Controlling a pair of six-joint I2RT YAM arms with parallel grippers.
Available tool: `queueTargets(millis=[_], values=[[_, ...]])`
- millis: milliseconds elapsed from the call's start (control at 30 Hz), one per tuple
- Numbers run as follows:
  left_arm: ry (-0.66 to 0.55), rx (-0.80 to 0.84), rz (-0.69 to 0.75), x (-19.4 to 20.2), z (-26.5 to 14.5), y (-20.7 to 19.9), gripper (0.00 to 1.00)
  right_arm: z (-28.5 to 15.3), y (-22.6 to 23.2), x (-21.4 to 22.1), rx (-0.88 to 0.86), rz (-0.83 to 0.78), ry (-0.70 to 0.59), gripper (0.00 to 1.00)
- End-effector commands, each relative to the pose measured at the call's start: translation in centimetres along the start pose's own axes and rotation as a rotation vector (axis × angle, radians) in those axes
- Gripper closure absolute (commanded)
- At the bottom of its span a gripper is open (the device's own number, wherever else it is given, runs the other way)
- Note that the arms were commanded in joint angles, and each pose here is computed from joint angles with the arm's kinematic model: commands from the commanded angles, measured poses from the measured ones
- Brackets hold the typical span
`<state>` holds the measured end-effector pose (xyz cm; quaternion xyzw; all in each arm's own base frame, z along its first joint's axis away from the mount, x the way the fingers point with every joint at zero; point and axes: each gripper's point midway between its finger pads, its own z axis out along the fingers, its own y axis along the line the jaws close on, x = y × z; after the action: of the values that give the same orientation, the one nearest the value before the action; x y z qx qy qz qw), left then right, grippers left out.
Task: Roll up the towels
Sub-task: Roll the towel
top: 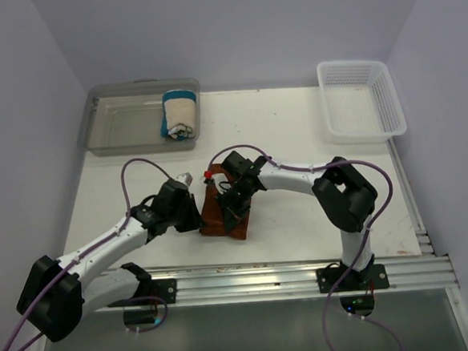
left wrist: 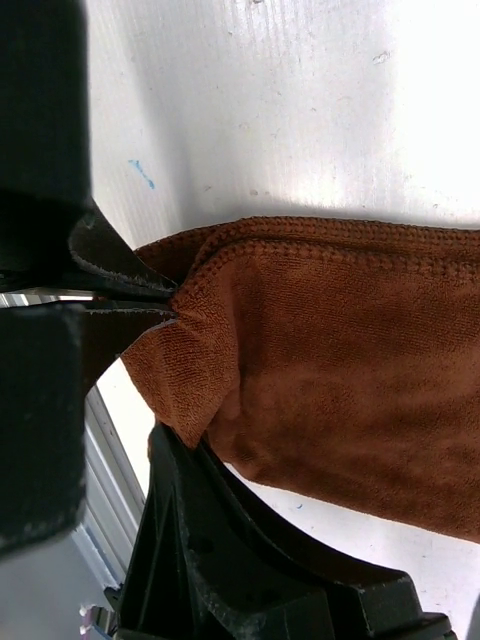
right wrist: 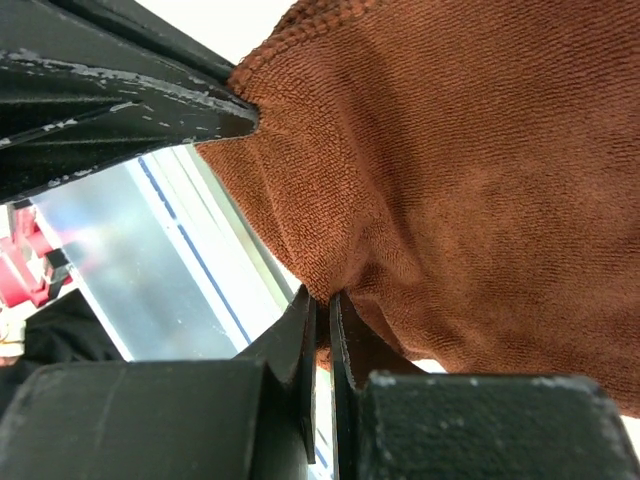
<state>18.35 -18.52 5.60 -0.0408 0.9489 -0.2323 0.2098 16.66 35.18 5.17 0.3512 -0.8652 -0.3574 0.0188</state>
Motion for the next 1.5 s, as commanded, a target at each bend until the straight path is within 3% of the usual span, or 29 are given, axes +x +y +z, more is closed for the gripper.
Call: queueTargets(millis=[0, 300, 433, 667, 900, 1167, 1467], values=[[-0.009, 0.006, -0.018, -0.3, 0.2, -0.3, 1.00, -1.3, 0.3, -0.8, 0.045, -0.021, -0.052, 0.98], [0.031, 0.023, -0.086, 0.0, -0.5, -1.3, 1.00, -4.1, 0.5, -1.0, 0.348, -0.171, -0.151, 0.71], [0.028, 0.011, -0.089, -0.1, -0.7, -1.2, 1.00, -4.7, 1.4, -0.6, 0.418, -0.253, -0.188, 0.47], [0.027, 0.012, -0.093, -0.4, -0.9, -1.5, 1.00, -4.6, 1.9, -0.6, 0.554, -0.400, -0.259, 0.44], [0.025, 0.007, -0.118, 0.1, -0.9, -1.1, 1.00, -4.2, 2.4, -2.1, 0.642, -0.509, -0.426, 0.44], [0.044, 0.009, -0.144, 1.0, -0.4, -0.6, 1.00, -0.6, 3.4, -1.3, 0.644, -0.552, -0.465, 0.48], [0.058, 0.039, -0.175, 1.1, -0.3, -1.0, 1.00, 0.4, 2.6, -0.4, 0.674, -0.564, -0.502, 0.49]])
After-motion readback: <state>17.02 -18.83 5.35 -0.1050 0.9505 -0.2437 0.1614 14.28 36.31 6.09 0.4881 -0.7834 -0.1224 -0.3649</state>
